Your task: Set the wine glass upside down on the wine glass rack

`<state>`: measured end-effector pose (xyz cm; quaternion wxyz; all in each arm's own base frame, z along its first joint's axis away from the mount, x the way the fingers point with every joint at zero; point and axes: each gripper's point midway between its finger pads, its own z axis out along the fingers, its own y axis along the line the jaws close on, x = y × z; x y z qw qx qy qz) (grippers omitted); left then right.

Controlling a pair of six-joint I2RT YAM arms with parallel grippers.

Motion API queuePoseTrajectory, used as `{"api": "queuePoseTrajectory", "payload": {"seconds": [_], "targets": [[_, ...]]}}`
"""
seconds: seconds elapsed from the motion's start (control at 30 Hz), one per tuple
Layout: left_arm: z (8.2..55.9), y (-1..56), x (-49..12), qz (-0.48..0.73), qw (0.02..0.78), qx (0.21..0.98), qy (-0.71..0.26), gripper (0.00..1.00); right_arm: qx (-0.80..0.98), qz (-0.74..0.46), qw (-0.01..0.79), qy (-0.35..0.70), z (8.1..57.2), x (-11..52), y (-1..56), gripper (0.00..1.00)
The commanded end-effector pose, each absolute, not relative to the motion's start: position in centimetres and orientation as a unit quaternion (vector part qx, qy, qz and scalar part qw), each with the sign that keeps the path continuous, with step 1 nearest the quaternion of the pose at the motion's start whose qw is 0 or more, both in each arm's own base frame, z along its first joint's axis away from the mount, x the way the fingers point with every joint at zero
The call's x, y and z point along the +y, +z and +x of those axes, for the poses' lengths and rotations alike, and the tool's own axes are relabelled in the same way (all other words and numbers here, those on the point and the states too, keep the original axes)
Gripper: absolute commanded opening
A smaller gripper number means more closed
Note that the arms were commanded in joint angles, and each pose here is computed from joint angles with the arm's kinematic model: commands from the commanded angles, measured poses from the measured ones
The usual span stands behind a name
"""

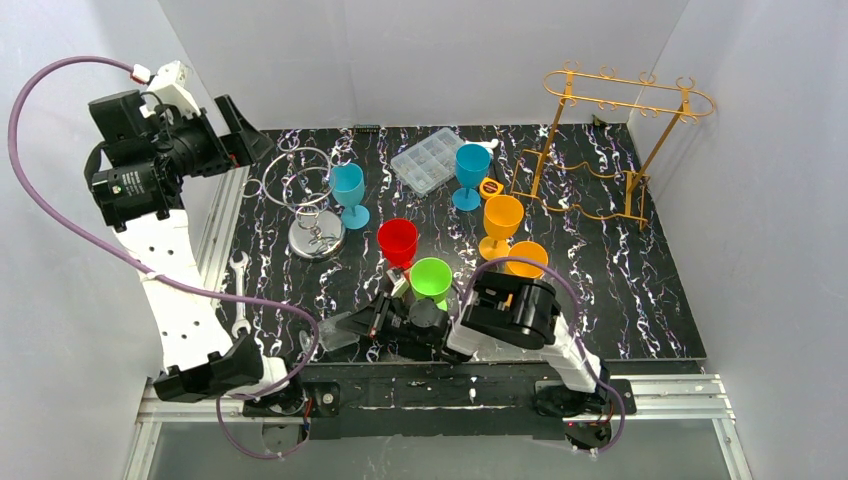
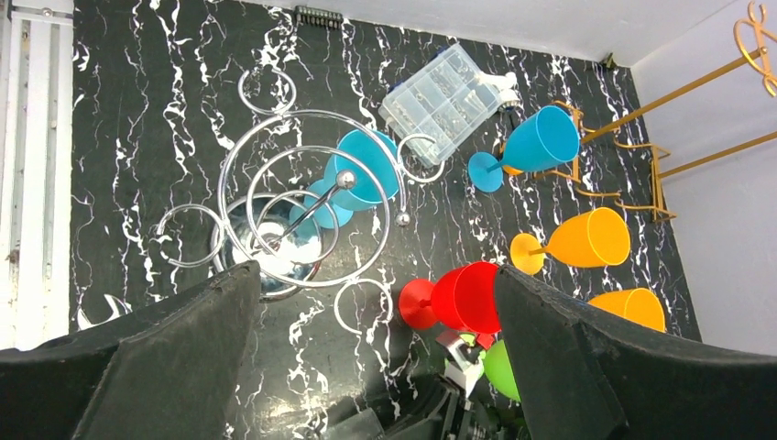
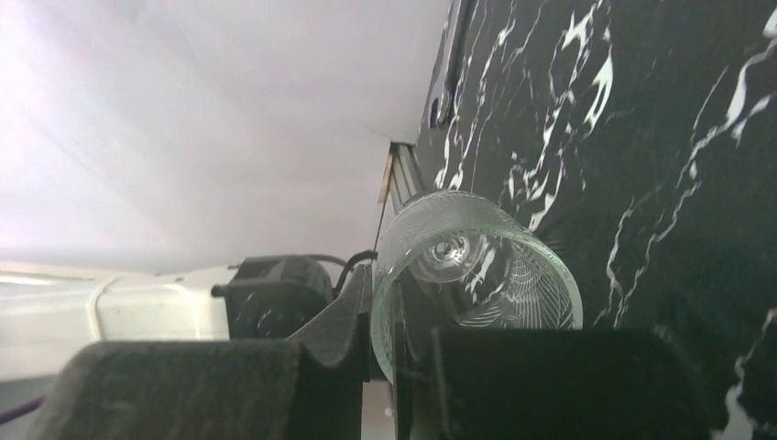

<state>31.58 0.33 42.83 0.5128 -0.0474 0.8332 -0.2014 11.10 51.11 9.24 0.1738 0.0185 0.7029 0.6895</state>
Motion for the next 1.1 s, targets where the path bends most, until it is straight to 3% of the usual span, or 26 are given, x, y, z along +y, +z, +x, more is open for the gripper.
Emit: {"api": "queuePoseTrajectory", "payload": {"seconds": [0.0,0.2,0.3,0.47,0.57,0.9,0.97,1.07], "targets": [[29.8,42.5,-0.1,-0.021,0.516,0.835,-0.191,0.98,0.561,0.041,0.261,0.785,14.0,50.8,18.3,0.01],[29.1,39.1,-0.7,-0.001,0.485,0.850,-0.204,0.98,0.549,0.063,0.335,0.763,16.6,49.0,20.1,0.01],[31.2,35.7,-0.6,0.017,0.466,0.857,-0.219,0.98,0.525,0.070,0.353,0.771,17.3,48.2,22.7,0.01],[34.4,33.9,-1.4,0.075,0.470,0.855,-0.204,0.87,0.406,0.015,0.378,0.832,16.3,45.8,34.7,0.01],[36.3,33.5,-1.9,0.094,0.477,0.853,-0.190,0.80,0.359,-0.006,0.368,0.858,14.7,44.8,38.8,0.01],[38.6,32.1,-3.3,0.128,0.479,0.852,-0.170,0.64,0.331,-0.006,0.478,0.814,17.4,37.5,43.8,0.01],[38.4,32.8,-3.0,0.126,0.487,0.850,-0.158,0.66,0.332,-0.024,0.498,0.801,17.6,37.4,44.4,0.01],[37.4,34.5,-3.0,0.134,0.506,0.839,-0.146,0.77,0.330,-0.043,0.522,0.785,18.5,36.7,45.1,0.01]]}}
